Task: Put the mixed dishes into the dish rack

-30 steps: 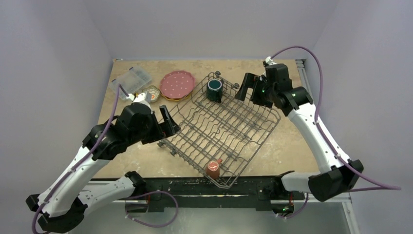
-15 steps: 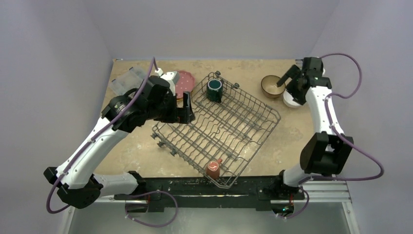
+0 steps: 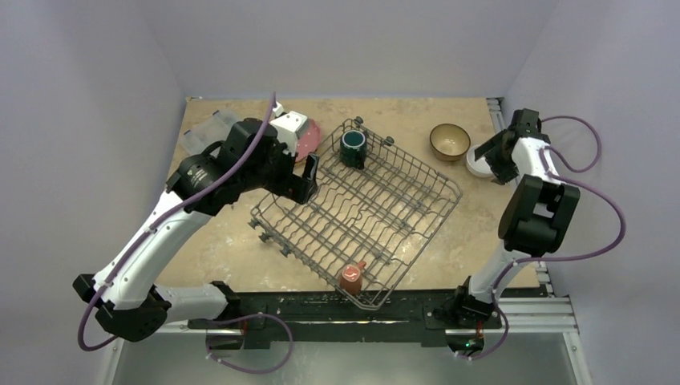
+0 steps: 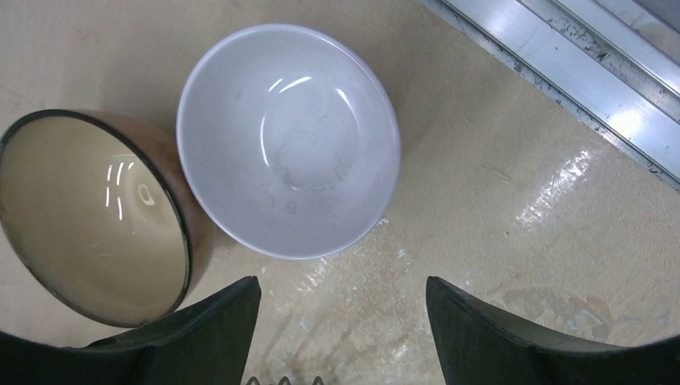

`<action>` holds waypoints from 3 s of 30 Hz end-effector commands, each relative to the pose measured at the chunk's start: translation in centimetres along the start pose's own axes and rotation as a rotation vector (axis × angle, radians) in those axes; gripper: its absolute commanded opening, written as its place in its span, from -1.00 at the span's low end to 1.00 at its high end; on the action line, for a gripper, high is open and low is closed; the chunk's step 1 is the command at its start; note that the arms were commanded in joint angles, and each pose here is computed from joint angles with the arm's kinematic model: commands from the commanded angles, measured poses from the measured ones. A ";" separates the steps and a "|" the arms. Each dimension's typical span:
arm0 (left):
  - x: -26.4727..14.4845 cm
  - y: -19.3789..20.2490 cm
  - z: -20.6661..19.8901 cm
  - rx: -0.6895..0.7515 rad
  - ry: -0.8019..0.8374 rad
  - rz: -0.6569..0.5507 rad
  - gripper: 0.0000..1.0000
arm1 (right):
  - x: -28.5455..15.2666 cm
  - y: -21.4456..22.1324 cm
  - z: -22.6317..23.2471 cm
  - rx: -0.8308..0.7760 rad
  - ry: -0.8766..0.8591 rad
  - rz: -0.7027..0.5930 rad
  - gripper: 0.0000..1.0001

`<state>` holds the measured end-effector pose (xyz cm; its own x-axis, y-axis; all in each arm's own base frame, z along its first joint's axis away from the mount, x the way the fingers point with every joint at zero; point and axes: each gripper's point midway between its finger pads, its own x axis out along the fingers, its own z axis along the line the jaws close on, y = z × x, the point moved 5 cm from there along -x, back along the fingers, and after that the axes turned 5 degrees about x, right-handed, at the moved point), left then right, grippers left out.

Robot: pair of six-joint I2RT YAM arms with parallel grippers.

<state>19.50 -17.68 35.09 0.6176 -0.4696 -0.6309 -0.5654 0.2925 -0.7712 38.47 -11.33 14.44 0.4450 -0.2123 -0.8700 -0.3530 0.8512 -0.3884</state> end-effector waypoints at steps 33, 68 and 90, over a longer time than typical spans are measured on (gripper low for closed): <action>-4.4 -3.8 -1.2 -0.206 0.040 -0.090 1.00 | -9.3 -1.0 1.1 -0.106 -0.218 -0.213 -1.00; -1.4 -5.9 -9.3 -0.770 0.727 -0.178 0.97 | -31.0 28.6 4.0 -0.620 -1.483 0.866 -1.00; -0.9 -4.4 -10.8 -0.700 0.641 0.001 0.33 | -28.1 29.4 3.9 -0.619 -1.342 0.784 -1.00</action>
<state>16.53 -27.41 36.73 0.3338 -0.8685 -0.3665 -0.9190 -0.2133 -0.3315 18.52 21.34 27.89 0.2053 0.9656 -0.1598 -0.9446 0.1528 -0.2905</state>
